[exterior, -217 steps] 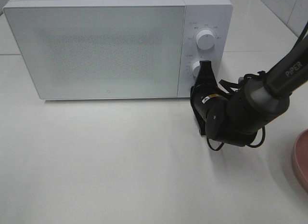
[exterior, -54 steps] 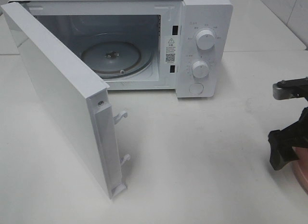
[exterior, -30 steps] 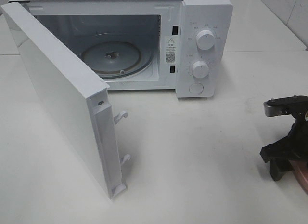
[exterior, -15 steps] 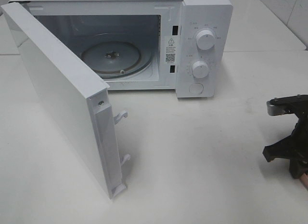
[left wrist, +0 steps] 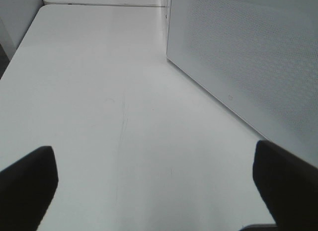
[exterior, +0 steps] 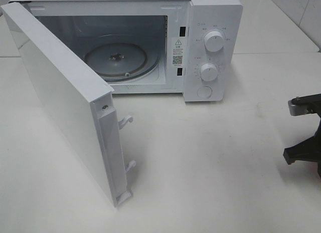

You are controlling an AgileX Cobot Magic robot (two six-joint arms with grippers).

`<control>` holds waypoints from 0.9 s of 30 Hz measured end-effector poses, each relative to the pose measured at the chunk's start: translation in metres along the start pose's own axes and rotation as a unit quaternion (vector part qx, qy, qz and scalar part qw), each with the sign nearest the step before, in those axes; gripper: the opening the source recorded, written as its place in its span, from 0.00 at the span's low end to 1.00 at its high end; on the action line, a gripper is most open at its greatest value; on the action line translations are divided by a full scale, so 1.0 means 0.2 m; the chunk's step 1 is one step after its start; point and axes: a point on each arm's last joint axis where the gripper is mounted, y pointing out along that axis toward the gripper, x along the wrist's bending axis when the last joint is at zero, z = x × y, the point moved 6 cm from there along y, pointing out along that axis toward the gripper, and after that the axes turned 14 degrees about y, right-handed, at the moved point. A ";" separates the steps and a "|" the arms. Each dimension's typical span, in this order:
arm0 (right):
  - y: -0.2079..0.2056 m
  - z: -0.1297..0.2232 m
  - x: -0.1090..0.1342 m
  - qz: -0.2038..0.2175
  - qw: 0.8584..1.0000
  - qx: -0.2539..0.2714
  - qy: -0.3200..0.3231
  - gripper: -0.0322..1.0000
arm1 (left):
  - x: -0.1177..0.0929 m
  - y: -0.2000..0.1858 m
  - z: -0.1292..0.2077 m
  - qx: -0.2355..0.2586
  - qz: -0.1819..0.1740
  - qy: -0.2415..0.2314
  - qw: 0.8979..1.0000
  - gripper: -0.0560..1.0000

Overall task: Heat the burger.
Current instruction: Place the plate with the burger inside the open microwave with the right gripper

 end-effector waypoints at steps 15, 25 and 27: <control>-0.11 0.07 0.05 0.075 0.995 -0.029 -0.057 0.06 | 0.00 0.00 0.00 0.000 0.000 0.000 1.000 0.99; -0.16 0.16 0.11 0.092 0.989 -0.038 -0.107 0.06 | 0.00 0.00 0.00 0.000 0.000 0.000 1.000 0.99; -0.16 0.17 0.11 0.093 0.989 -0.039 -0.112 0.06 | 0.00 0.00 0.00 0.000 0.000 0.000 1.000 0.99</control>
